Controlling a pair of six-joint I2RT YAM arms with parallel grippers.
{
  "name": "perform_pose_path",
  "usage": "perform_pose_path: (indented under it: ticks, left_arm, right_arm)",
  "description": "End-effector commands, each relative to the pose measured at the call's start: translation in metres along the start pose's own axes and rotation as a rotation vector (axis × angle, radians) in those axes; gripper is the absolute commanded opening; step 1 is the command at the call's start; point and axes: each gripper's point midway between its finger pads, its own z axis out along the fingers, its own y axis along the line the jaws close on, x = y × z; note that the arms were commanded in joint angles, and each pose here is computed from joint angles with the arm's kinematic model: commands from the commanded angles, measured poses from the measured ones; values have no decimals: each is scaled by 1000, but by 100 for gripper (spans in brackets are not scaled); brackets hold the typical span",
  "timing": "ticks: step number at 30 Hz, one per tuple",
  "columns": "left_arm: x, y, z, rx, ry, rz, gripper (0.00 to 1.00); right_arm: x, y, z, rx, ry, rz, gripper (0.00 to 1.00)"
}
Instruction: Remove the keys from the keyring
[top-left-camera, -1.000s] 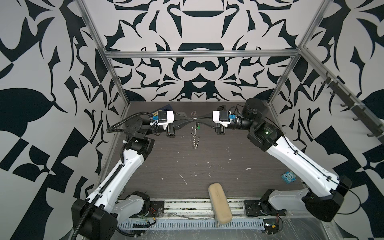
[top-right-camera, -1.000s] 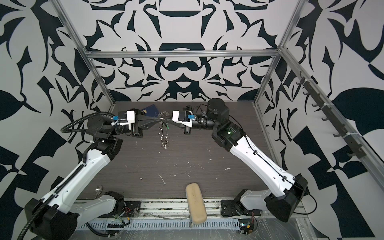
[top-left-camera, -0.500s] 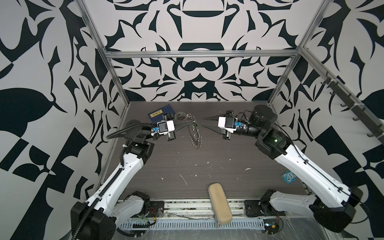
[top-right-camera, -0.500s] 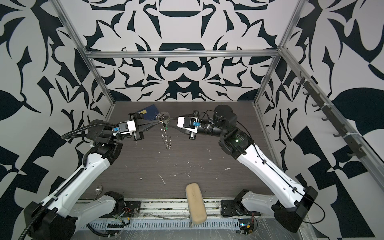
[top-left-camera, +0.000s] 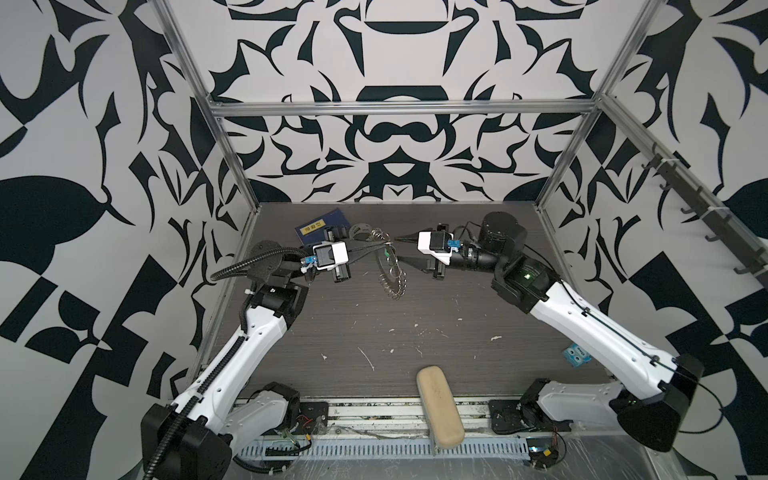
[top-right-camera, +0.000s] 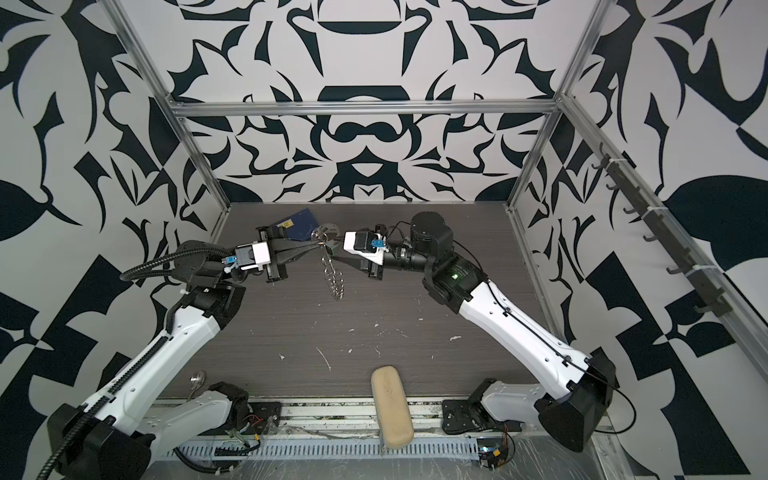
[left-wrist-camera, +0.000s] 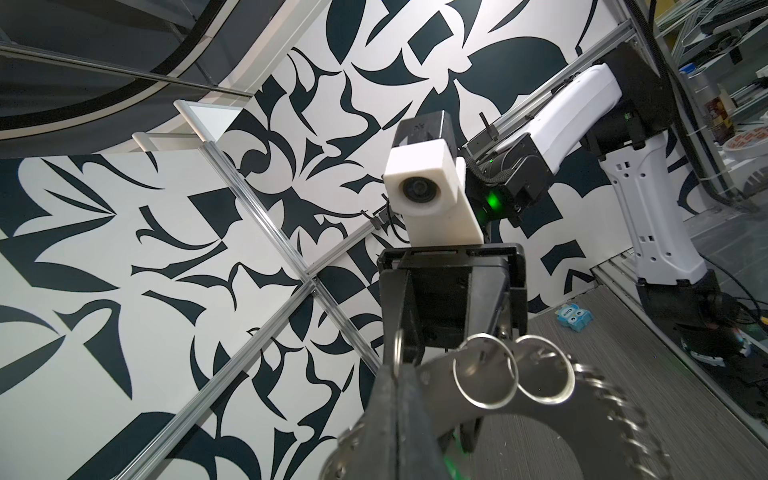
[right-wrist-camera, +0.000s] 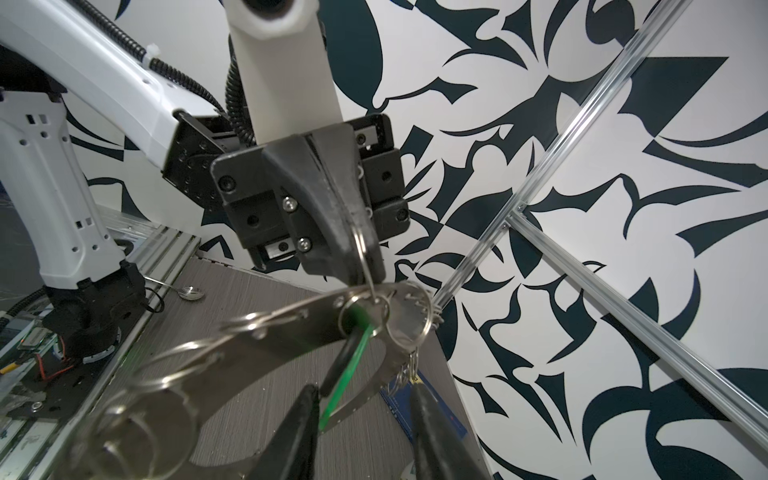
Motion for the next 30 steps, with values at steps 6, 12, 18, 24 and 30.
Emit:
perform_pose_path:
  ticks: [6, 12, 18, 24, 30]
  left_arm:
    - [-18, -2, -2, -5, -37, 41, 0]
    - [-18, -2, -3, -19, -36, 43, 0]
    - [-14, 0, -5, -48, -28, 61, 0]
    - [-9, 2, -6, -73, -16, 84, 0]
    - [-5, 6, -6, -97, 0, 102, 0]
  right_arm:
    - [-25, -5, 9, -3, -101, -22, 35]
    - [-26, -6, 5, 15, -80, -41, 7]
    - [-26, -6, -10, 61, -9, -100, 0]
    - [-31, -9, -20, 99, 29, -149, 0]
    - [-30, -13, -24, 143, 63, -239, 0]
